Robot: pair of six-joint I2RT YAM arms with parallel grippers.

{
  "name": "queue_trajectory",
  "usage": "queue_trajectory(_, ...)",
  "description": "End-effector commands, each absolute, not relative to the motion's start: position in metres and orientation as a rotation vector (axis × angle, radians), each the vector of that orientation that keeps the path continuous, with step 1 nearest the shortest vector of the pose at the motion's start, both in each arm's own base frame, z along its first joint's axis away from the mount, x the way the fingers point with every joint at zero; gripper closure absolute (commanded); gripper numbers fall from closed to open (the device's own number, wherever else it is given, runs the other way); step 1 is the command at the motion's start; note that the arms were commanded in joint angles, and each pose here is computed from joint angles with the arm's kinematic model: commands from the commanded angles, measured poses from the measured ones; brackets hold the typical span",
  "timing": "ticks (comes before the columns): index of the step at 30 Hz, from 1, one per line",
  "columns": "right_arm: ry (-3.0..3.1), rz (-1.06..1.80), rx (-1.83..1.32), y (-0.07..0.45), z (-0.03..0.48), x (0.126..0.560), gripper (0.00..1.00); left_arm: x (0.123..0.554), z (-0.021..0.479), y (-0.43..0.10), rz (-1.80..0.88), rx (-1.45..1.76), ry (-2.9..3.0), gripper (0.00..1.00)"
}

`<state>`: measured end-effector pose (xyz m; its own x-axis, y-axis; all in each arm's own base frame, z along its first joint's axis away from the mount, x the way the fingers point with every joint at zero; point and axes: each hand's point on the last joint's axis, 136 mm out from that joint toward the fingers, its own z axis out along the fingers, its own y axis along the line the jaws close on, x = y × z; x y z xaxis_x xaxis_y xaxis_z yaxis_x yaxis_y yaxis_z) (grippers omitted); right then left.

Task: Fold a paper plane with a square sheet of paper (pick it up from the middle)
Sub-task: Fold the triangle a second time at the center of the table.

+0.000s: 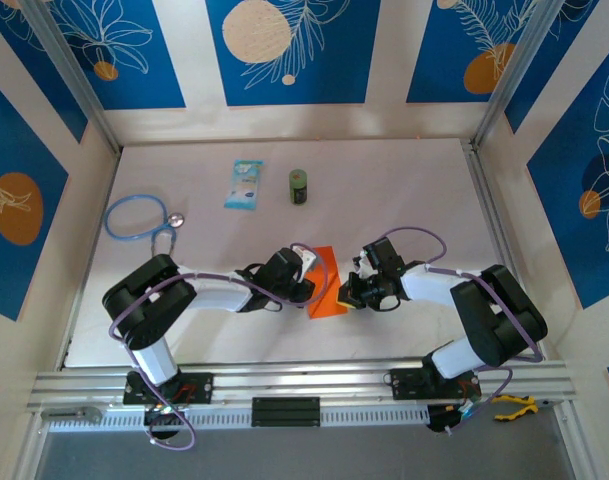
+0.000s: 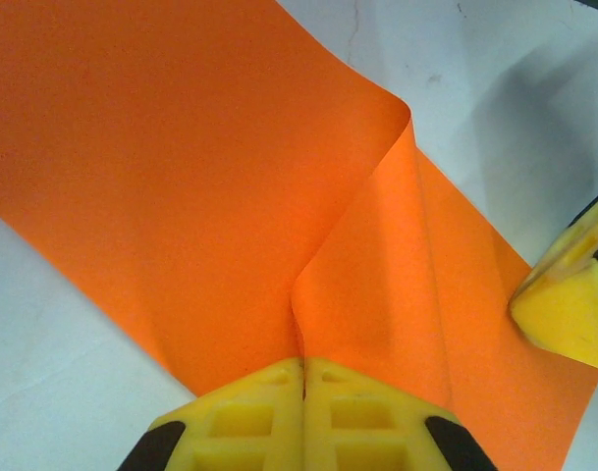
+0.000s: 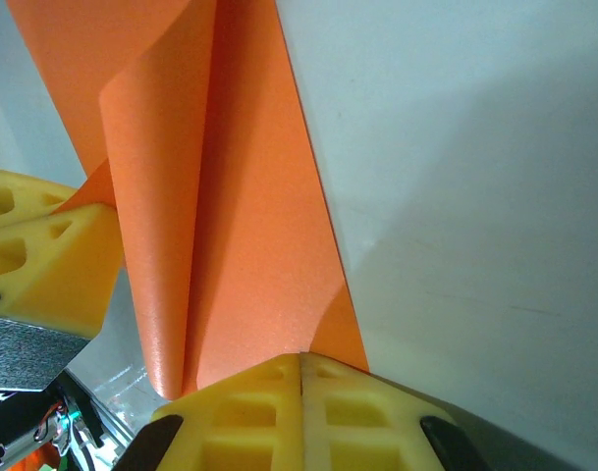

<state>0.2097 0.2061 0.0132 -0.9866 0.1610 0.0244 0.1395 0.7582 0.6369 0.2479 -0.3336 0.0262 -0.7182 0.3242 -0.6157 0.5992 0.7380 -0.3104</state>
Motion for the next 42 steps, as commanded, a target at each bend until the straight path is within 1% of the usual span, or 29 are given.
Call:
queue_trajectory(1,2.982,0.986,0.278,0.197,0.002,0.201,1.00,0.252,0.035,-0.341,-0.734,0.724,2.361,0.97)
queue_trajectory(11,2.982,0.983,0.275,0.196,0.003,0.202,1.00,0.258,0.039,-0.332,-0.664,0.689,2.355,0.98)
queue_trajectory(16,2.987,0.984,0.276,0.196,0.003,0.201,1.00,0.261,0.043,-0.335,-0.641,0.729,2.346,0.98)
queue_trajectory(35,2.989,0.988,0.274,0.197,0.002,0.201,1.00,0.262,0.031,-0.333,-0.608,0.745,2.377,0.98)
queue_trajectory(42,2.990,0.991,0.273,0.197,0.002,0.201,1.00,0.266,0.035,-0.339,-0.619,0.754,2.351,0.98)
